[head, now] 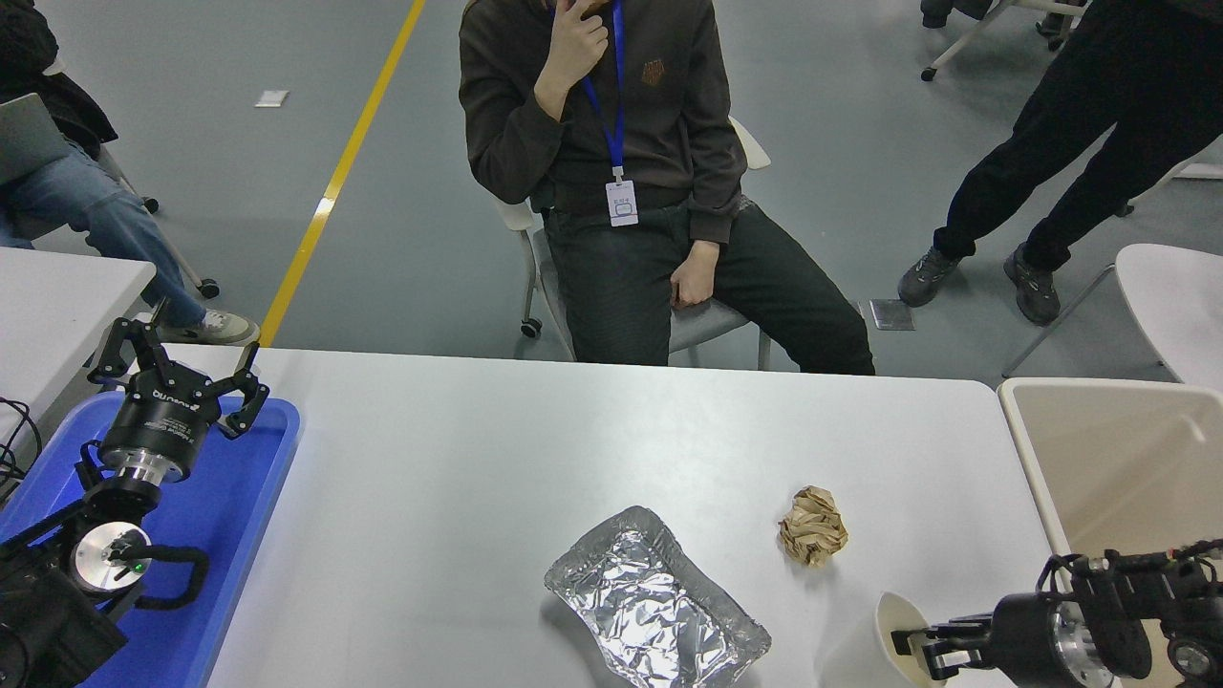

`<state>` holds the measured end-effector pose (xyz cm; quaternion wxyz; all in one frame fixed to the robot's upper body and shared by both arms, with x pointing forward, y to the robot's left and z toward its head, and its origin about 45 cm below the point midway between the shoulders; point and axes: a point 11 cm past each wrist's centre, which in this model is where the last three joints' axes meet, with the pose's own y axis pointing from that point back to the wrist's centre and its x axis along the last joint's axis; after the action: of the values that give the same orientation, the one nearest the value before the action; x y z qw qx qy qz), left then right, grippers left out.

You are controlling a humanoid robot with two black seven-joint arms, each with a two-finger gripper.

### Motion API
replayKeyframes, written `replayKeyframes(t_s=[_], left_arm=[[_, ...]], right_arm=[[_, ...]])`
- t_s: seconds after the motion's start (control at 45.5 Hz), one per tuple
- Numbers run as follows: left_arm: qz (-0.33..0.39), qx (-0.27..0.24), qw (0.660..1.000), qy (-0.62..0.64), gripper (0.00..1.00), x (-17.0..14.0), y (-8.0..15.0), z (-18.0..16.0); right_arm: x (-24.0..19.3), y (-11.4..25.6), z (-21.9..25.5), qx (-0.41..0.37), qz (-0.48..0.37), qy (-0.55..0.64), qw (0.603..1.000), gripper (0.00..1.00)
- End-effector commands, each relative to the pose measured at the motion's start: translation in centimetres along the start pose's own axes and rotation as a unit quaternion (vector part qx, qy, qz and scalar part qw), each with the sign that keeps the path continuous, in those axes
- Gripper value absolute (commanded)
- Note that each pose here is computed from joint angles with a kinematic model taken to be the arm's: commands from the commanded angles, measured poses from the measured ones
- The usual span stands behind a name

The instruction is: Clean the table surface

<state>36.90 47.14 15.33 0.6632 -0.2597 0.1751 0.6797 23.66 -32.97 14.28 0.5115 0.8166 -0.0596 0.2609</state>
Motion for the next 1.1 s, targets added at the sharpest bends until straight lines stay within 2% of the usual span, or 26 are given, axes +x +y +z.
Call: replayKeyframes(t_s=[0.0, 0.418, 0.571, 0.901, 1.077], left_arm=[[0.0, 0.0, 1.0, 0.0, 1.0, 0.0, 0.0, 0.0], [0.0, 0.0, 1.0, 0.0, 1.0, 0.0, 0.0, 0.0], [0.0, 0.0, 1.0, 0.0, 1.0, 0.0, 0.0, 0.0], [0.0, 0.0, 1.0, 0.0, 1.0, 0.0, 0.0, 0.0], [0.0, 0.0, 1.0, 0.0, 1.0, 0.0, 0.0, 0.0]], right_arm=[[2.7, 2.8, 0.0, 0.003, 0.032, -0.008, 0.999, 0.0], [9.2, 11.7, 0.5, -0.024, 0.116, -0.007, 0.993, 0.0], [10.7, 14.5, -0.1, -0.01, 0.143, -0.002, 0.99, 0.0], [13.2, 18.3, -0.7, -0.007, 0.176, -0.007, 0.984, 0.0], [13.8, 19.1, -0.6, -0.012, 0.18, -0.006, 0.984, 0.0]])
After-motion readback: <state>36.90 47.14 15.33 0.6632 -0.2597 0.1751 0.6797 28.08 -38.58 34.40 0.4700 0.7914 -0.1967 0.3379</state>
